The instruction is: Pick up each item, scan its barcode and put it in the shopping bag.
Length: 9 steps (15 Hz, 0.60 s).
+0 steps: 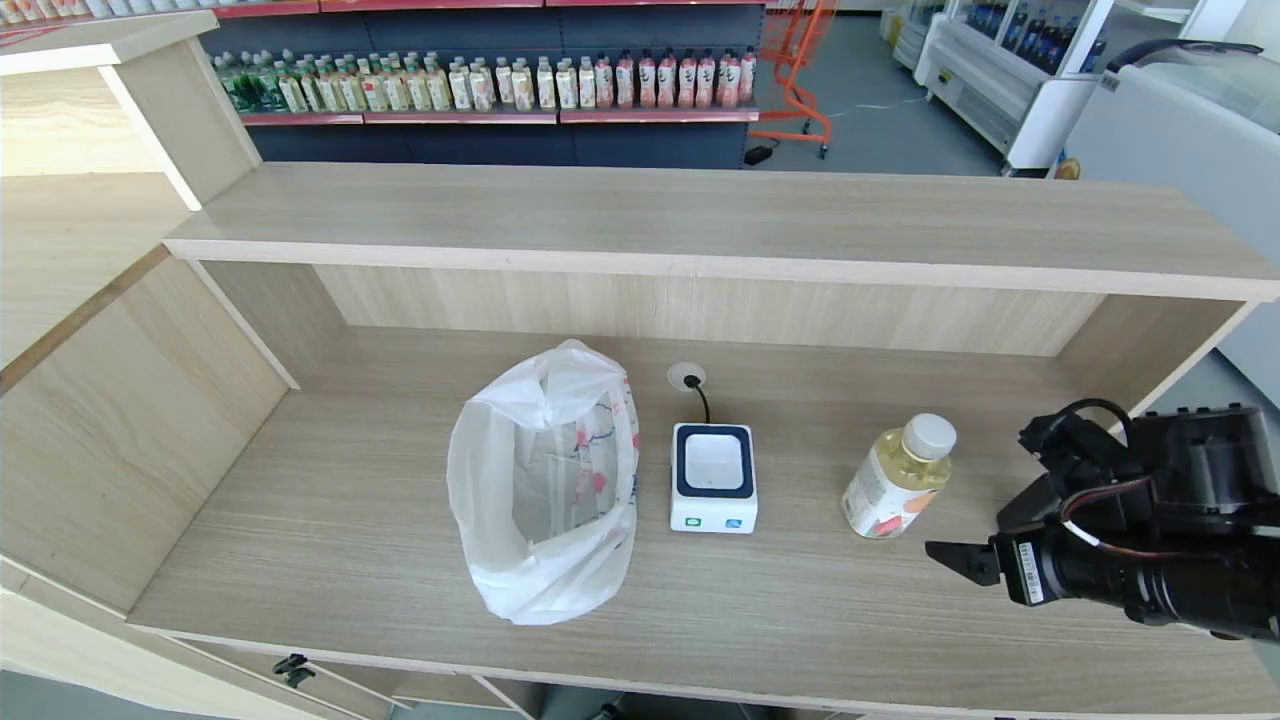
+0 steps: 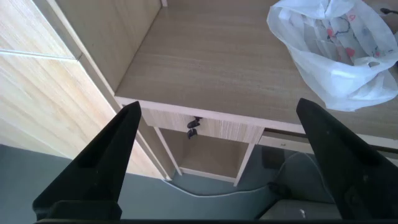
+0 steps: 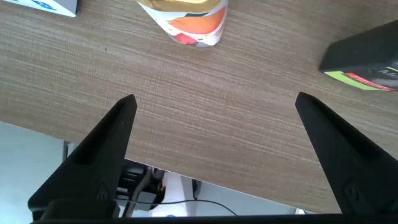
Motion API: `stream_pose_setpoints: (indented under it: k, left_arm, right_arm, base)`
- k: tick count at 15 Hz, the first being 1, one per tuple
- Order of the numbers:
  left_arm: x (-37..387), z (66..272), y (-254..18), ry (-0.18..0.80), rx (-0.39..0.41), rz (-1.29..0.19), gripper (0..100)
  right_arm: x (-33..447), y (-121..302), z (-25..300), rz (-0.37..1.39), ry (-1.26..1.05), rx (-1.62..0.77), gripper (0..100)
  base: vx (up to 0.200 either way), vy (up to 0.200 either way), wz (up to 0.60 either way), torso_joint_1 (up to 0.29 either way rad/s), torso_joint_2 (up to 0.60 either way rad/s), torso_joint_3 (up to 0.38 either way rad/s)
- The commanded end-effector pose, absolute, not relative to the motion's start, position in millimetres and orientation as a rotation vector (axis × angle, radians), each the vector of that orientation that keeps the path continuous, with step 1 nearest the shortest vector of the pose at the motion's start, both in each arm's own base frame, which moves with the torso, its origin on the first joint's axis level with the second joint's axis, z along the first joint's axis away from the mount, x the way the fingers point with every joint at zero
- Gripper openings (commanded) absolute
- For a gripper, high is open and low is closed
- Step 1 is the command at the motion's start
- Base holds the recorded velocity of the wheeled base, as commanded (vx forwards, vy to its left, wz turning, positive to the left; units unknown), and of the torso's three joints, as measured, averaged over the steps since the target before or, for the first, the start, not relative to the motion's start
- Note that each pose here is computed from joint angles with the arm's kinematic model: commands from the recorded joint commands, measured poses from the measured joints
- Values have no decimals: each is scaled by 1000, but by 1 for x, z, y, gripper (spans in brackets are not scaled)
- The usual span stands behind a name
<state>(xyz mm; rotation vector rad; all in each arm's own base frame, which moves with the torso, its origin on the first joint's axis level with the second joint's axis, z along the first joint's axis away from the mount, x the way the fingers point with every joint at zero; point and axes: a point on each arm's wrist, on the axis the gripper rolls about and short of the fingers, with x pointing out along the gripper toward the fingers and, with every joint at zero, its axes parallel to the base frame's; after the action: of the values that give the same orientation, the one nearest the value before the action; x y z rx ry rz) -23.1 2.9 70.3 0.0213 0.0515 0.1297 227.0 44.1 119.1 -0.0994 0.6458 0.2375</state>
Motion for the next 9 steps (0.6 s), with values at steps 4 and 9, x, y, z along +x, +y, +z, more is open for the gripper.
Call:
stream_pose_setpoints:
  k: [4,9]
  left_arm:
    - [-23,70,3,53,22,130,100]
    - [-23,70,3,52,22,130,100]
  right_arm:
    - [255,74,85,175,622,-153,100]
    - [271,91,67,140,549,-177,100]
  base:
    - [0,0,0,0,0,0]
    - [0,0,0,0,0,0]
